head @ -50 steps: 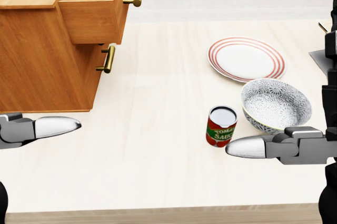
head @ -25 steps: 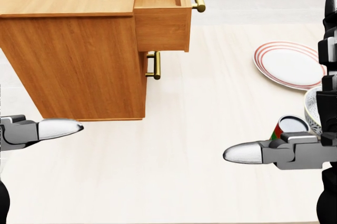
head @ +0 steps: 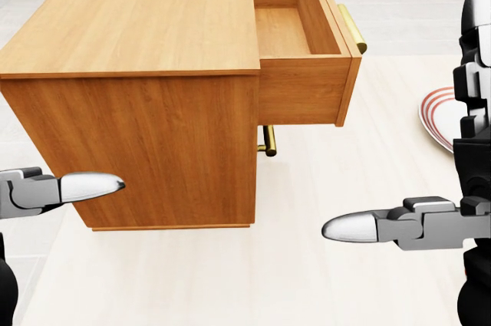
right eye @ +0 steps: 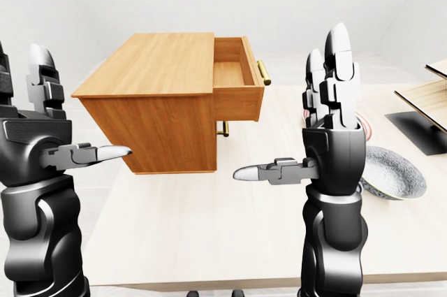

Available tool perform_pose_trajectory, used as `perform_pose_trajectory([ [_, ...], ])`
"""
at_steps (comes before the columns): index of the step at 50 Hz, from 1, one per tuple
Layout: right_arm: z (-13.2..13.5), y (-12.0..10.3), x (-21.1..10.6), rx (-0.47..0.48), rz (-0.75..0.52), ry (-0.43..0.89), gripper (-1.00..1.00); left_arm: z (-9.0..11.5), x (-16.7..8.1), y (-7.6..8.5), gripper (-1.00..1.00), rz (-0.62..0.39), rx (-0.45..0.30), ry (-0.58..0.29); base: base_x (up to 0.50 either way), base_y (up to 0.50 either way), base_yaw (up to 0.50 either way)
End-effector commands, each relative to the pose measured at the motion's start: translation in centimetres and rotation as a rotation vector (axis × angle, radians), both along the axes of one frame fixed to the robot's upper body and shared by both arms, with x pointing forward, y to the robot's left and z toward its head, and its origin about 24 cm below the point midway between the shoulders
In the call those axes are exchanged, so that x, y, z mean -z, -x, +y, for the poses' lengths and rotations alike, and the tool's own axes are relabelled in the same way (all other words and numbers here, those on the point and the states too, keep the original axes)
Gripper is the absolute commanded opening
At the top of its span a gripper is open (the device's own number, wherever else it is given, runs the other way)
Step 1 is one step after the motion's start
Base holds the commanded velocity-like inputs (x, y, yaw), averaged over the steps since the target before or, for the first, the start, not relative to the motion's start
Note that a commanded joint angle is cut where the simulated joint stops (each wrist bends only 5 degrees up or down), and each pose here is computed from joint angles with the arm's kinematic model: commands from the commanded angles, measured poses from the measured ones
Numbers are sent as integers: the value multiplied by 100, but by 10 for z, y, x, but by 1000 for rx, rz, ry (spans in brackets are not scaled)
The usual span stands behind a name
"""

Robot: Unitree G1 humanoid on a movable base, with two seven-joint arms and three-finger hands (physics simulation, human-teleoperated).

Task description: Close the top drawer of the cabinet.

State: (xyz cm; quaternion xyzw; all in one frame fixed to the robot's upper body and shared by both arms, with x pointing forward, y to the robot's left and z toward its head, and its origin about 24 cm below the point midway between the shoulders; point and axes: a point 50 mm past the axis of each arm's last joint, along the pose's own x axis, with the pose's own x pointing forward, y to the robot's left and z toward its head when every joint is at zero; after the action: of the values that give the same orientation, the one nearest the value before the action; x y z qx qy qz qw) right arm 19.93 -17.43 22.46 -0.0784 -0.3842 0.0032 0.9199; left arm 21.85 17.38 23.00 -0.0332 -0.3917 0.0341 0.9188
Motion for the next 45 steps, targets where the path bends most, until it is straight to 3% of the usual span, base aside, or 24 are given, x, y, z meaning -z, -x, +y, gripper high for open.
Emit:
perform_pose_trajectory([
  [1, 0, 0, 1, 2, 3, -6, 100, -1, 1, 0, 100, 6, 3, -2, 0, 0, 0],
  [35, -2, -5, 4, 23, 22, -22, 100, -2, 3, -1, 100, 16, 9, 1, 2, -2, 0],
  [45, -6, -24, 16, 42, 96, -50, 100, -2, 2, 2, 100, 7, 14, 6, 0, 0, 0],
])
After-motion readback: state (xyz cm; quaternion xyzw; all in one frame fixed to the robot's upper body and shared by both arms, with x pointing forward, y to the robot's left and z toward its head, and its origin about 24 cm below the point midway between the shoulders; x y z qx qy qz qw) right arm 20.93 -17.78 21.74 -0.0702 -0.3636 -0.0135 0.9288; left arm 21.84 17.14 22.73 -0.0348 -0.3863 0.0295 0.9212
